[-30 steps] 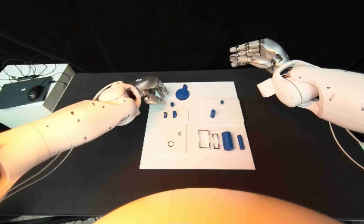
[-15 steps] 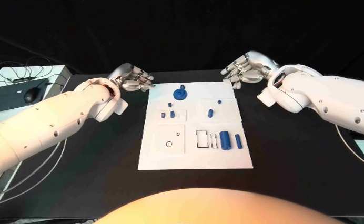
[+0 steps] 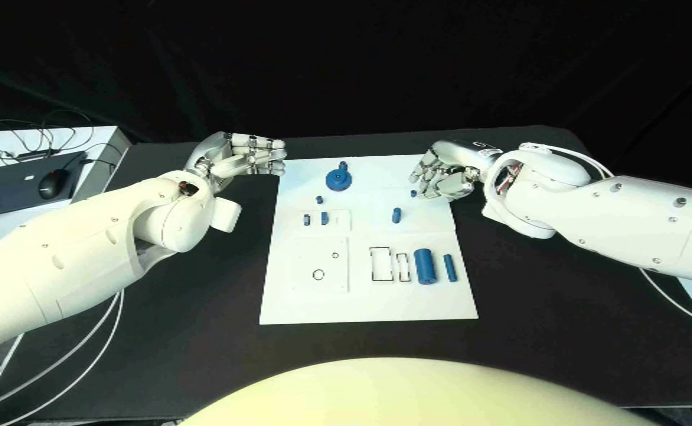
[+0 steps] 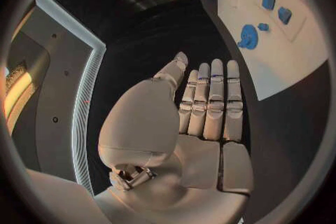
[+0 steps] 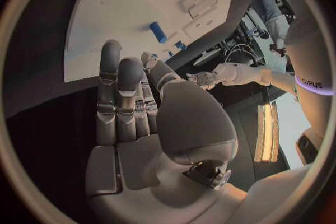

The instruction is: Assemble the parts on the task board

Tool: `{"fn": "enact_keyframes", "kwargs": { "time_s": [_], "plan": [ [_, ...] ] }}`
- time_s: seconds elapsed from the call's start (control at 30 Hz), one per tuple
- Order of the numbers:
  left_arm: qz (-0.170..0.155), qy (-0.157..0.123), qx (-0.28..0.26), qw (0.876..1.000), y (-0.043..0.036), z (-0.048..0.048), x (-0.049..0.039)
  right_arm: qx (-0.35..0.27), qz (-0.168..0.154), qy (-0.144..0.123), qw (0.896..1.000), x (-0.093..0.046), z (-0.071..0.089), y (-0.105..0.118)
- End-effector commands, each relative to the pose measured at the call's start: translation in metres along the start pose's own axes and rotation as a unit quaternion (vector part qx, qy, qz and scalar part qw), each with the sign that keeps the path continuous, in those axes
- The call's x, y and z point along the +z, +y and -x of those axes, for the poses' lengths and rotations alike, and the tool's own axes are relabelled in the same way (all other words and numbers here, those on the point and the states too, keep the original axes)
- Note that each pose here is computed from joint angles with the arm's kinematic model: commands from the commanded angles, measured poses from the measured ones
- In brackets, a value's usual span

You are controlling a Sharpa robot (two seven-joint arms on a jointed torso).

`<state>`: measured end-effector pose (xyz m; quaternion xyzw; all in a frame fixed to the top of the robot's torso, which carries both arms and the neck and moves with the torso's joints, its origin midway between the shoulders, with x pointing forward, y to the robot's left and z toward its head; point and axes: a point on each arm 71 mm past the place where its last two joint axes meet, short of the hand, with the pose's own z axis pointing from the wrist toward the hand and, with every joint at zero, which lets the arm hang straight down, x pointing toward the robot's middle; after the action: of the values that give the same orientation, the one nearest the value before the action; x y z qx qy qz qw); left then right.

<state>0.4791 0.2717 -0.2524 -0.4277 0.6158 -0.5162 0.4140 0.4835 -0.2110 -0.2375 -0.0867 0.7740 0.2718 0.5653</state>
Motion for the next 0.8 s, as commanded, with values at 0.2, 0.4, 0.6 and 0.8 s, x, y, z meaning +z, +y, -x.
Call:
{"fn": "enact_keyframes", "kwargs": {
  "time_s": [0.2, 0.4, 0.6, 0.8],
  "plan": [
    [-0.037, 0.003, -0.050, 0.998, -0.0040, -0.0070, -0.0033, -0.102, -0.040, -0.035, 0.993, 0.011, -0.009, 0.002],
    [-0.039, -0.001, -0.050, 0.998, -0.0043, -0.0067, -0.0045, -0.112, -0.044, -0.060, 0.991, 0.015, -0.011, 0.006],
    [-0.038, -0.004, -0.049, 0.998, -0.0038, -0.0053, -0.0048, -0.118, -0.047, -0.047, 0.991, 0.021, -0.016, 0.007],
    [-0.036, -0.005, -0.049, 0.998, -0.0036, -0.0054, -0.0047, -0.121, -0.053, -0.031, 0.991, 0.025, -0.021, 0.005]
  ]
}}
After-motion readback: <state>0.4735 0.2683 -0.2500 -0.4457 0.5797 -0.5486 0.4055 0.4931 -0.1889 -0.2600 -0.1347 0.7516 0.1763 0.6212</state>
